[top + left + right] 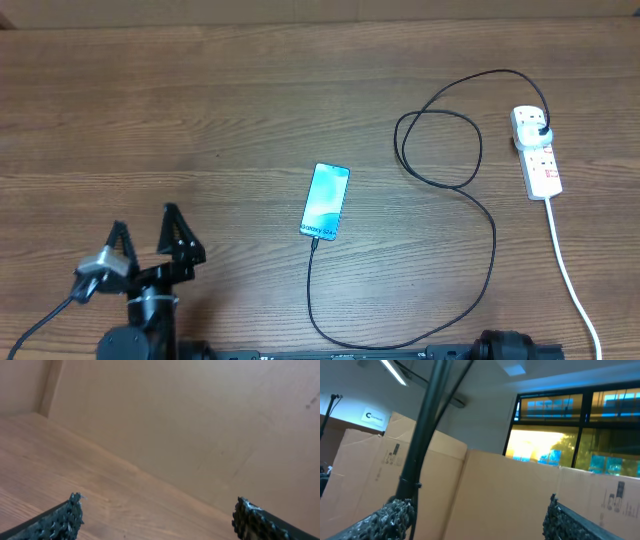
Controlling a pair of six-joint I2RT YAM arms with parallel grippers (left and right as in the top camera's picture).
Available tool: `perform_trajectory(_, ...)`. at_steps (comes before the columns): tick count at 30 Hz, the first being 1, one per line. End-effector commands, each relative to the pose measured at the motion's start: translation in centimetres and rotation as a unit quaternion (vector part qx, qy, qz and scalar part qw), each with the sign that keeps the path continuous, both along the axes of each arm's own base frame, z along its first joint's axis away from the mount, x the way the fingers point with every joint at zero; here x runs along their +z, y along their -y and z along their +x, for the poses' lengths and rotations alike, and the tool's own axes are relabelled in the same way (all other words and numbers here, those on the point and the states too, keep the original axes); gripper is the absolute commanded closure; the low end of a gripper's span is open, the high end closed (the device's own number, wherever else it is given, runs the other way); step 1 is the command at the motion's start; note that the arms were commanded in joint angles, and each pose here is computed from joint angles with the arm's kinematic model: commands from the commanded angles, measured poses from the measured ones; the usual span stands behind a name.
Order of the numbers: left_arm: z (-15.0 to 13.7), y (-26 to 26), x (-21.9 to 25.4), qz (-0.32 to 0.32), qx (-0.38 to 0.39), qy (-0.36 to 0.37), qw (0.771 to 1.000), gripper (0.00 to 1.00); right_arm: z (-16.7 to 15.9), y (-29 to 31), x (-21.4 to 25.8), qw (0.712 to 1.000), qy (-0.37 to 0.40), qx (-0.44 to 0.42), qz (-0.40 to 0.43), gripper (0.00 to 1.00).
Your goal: Plug charger to phone and switch on socket
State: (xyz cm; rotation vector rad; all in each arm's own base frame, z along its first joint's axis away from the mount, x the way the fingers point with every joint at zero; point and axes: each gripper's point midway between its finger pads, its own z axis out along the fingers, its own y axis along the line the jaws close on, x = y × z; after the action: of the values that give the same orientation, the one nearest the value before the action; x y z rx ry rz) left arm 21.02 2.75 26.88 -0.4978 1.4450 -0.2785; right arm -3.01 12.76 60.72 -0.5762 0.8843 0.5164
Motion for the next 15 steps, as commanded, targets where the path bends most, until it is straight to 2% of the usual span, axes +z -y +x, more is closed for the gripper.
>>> perform_trajectory(1,1.3,0.2,-2.6,-0.003,-0.008,-0.005,1.0,0.01,-1.2,0.2,-0.1,1.0,0.025,-0.016,-0.003,0.11)
perform_trajectory(6,2.6,0.2,-5.6,-0.003,-0.008,-0.006,1.0,0.0,-2.6,0.7,-0.1,0.998,0.049,-0.039,0.01,0.11)
perform_trajectory(15,3.5,0.3,-9.0,0.003,-0.01,-0.016,1.0,0.0,-3.2,2.1,0.5,0.994,0.063,-0.075,0.048,0.12)
